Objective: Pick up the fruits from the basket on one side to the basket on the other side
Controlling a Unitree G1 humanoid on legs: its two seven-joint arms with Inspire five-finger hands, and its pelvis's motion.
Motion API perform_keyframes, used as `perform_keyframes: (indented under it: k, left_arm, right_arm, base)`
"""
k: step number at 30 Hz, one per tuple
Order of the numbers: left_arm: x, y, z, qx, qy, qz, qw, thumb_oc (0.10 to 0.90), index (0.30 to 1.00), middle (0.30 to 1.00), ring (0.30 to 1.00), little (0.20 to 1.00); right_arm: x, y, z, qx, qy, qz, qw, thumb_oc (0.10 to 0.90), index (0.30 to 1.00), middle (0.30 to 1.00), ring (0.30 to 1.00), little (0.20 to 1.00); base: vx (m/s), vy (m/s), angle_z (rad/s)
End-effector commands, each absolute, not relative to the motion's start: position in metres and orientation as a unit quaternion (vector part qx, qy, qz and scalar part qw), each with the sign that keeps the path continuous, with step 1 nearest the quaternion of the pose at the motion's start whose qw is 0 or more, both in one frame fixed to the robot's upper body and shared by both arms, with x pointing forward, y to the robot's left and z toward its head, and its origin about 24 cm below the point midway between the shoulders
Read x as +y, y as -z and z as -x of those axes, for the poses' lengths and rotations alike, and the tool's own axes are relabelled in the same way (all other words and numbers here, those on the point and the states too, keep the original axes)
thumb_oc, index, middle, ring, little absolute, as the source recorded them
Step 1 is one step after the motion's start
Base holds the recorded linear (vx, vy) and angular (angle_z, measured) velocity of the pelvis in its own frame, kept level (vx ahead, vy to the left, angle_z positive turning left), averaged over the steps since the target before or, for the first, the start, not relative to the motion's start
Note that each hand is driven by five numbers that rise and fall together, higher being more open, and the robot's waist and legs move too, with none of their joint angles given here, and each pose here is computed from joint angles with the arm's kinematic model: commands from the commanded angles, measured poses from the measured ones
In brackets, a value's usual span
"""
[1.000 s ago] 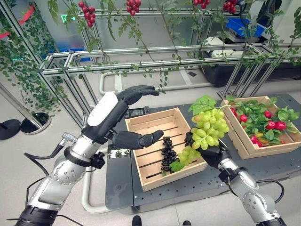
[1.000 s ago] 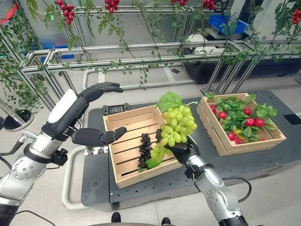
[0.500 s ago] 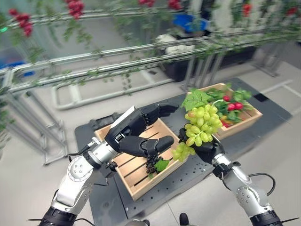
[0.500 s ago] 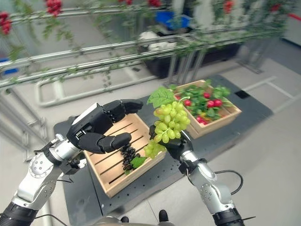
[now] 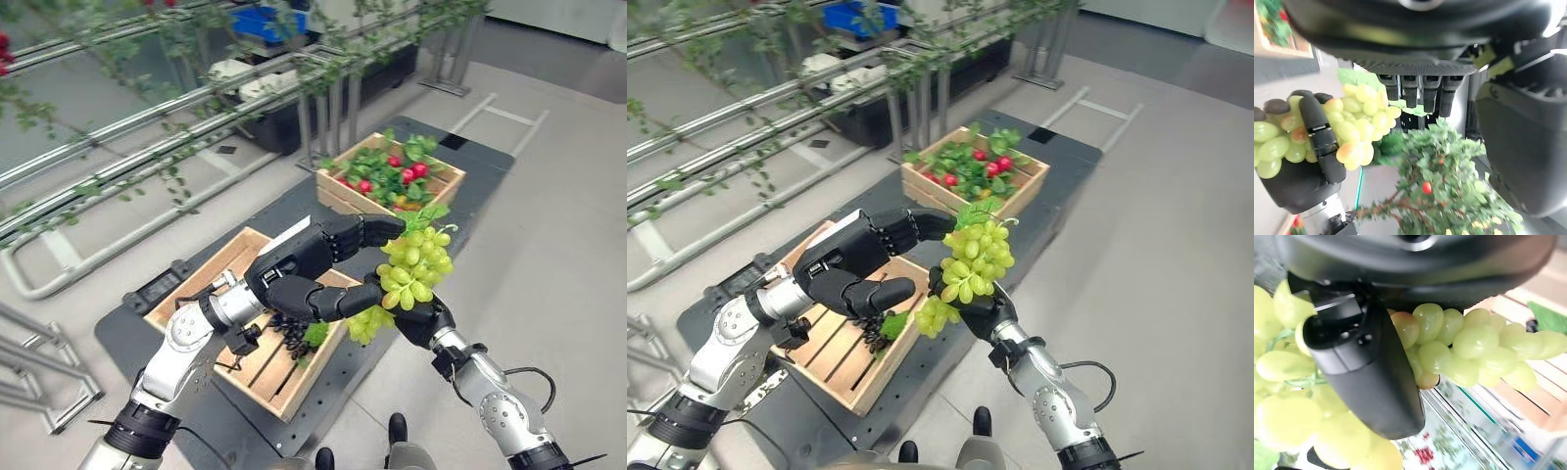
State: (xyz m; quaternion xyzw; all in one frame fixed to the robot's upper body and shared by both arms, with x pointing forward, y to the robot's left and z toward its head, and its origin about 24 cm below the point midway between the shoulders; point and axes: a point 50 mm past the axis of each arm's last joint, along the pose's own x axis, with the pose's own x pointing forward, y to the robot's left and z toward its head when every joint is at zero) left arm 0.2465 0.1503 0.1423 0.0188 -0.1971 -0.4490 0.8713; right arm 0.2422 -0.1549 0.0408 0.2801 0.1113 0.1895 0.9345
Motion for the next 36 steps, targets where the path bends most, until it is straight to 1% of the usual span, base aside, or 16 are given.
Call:
perform_keyframes:
  k: [1, 4, 9, 13, 18, 25, 32, 36]
  left_arm:
    - [0.14, -0.181, -0.24, -0.312, 0.453, 0.041, 0.834, 0.8, 0.9, 0.9, 0.9, 0.9]
    - [0.141, -0.179, -0.241, -0.304, 0.45, 0.032, 0.839, 0.8, 0.9, 0.9, 0.9, 0.9]
    - [0.152, -0.177, -0.237, -0.295, 0.448, 0.025, 0.844, 0.8, 0.9, 0.9, 0.9, 0.9]
    - [0.157, -0.176, -0.231, -0.297, 0.435, 0.031, 0.849, 0.8, 0.9, 0.9, 0.9, 0.9]
    - [0.155, -0.177, -0.233, -0.305, 0.422, 0.054, 0.852, 0.8, 0.9, 0.9, 0.9, 0.9]
    - [0.137, -0.177, -0.24, -0.313, 0.428, 0.081, 0.844, 0.8, 0.9, 0.9, 0.9, 0.9]
    - [0.13, -0.168, -0.24, -0.309, 0.423, 0.115, 0.844, 0.8, 0.9, 0.9, 0.9, 0.9]
    - [0.134, -0.168, -0.239, -0.309, 0.391, 0.122, 0.858, 0.8, 0.9, 0.9, 0.9, 0.9]
  right_arm:
    - [-0.145, -0.112, -0.264, -0.068, -0.266, -0.305, 0.912, 0.4, 0.3, 0.3, 0.3, 0.3]
    - [-0.14, -0.112, -0.265, -0.069, -0.277, -0.309, 0.907, 0.4, 0.3, 0.3, 0.3, 0.3]
    - [-0.136, -0.113, -0.26, -0.072, -0.283, -0.304, 0.907, 0.4, 0.3, 0.3, 0.3, 0.3]
    - [-0.13, -0.115, -0.256, -0.079, -0.295, -0.303, 0.903, 0.4, 0.3, 0.3, 0.3, 0.3]
    - [-0.13, -0.123, -0.258, -0.092, -0.296, -0.29, 0.905, 0.4, 0.3, 0.3, 0.3, 0.3]
    - [-0.147, -0.132, -0.259, -0.126, -0.266, -0.281, 0.913, 0.4, 0.3, 0.3, 0.3, 0.3]
    - [-0.16, -0.122, -0.252, -0.124, -0.229, -0.303, 0.917, 0.4, 0.3, 0.3, 0.3, 0.3]
    - [-0.161, -0.116, -0.252, -0.108, -0.235, -0.312, 0.914, 0.4, 0.3, 0.3, 0.3, 0.3]
  base:
    - [-0.1, -0.094, -0.72]
    - [-0.08, -0.118, -0.55]
    - [-0.11, -0.209, -0.64]
    - [-0.11, -0.304, -1.3]
    - [-0.2, -0.386, -1.15]
    - [-0.2, -0.331, -0.52]
    - [-0.14, -0.205, -0.42]
    - [-0.01, -0.03, -0.72]
